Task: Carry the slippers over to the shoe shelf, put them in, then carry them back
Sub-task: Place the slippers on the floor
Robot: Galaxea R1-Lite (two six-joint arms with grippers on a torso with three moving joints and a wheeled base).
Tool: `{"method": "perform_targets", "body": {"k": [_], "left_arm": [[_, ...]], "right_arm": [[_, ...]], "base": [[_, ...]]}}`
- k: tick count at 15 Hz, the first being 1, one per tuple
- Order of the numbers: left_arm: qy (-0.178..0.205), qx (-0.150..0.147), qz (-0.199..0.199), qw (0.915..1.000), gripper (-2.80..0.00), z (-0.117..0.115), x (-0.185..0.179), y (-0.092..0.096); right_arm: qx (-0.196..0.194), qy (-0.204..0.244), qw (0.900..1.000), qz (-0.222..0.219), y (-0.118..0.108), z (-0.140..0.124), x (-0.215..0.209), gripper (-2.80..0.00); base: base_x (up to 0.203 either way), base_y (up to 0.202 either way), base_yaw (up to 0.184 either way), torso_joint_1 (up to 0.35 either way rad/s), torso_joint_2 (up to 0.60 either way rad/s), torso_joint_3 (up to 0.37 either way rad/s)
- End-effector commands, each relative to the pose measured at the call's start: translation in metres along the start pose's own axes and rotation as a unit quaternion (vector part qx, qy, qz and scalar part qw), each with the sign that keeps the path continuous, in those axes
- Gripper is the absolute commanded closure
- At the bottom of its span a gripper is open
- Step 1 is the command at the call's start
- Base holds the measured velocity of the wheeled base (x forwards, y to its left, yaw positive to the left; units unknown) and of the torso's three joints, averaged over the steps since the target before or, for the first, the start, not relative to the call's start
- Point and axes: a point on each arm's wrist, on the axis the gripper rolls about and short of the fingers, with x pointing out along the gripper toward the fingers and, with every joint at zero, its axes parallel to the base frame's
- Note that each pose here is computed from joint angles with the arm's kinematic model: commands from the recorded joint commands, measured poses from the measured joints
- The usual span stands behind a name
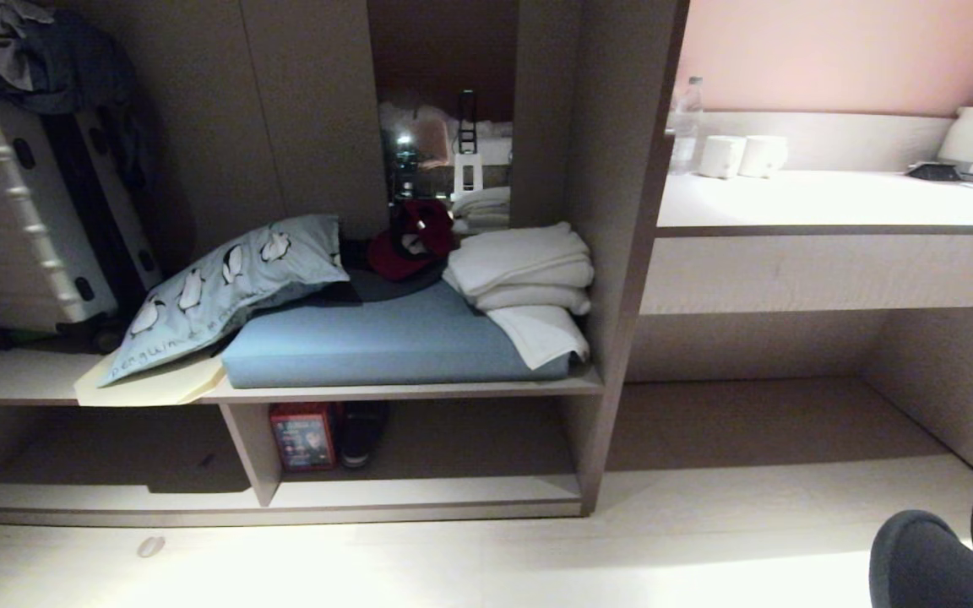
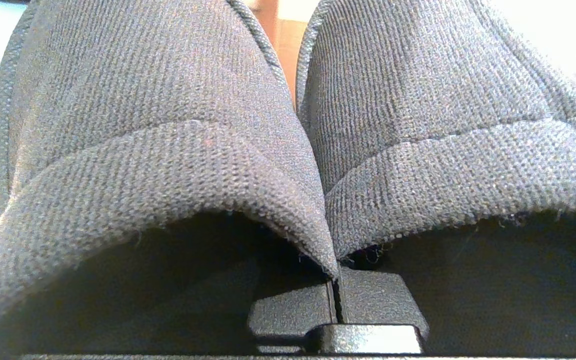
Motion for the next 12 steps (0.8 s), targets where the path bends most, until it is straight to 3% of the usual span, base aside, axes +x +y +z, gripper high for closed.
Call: {"method": "perform_targets", "body": {"k": [1,12], "left_arm": [[0.000,0.000,0.000,1.0000,0.00,0.0000,0.0001,0.0000],[0.000,0.000,0.000,1.0000,0.00,0.0000,0.0001,0.0000]], "right_arm": [[0.000,0.001,1.000,0.000,0.0000,0.0000,0.0001,0.00],[0.000,0.001,1.000,0.000,0.0000,0.0000,0.0001,0.00]], "base": [[0.000,-0.198,0.001,0.007,0.00,0.002],[0.000,-0.195,0.003,0.003,0.00,0.004]]}}
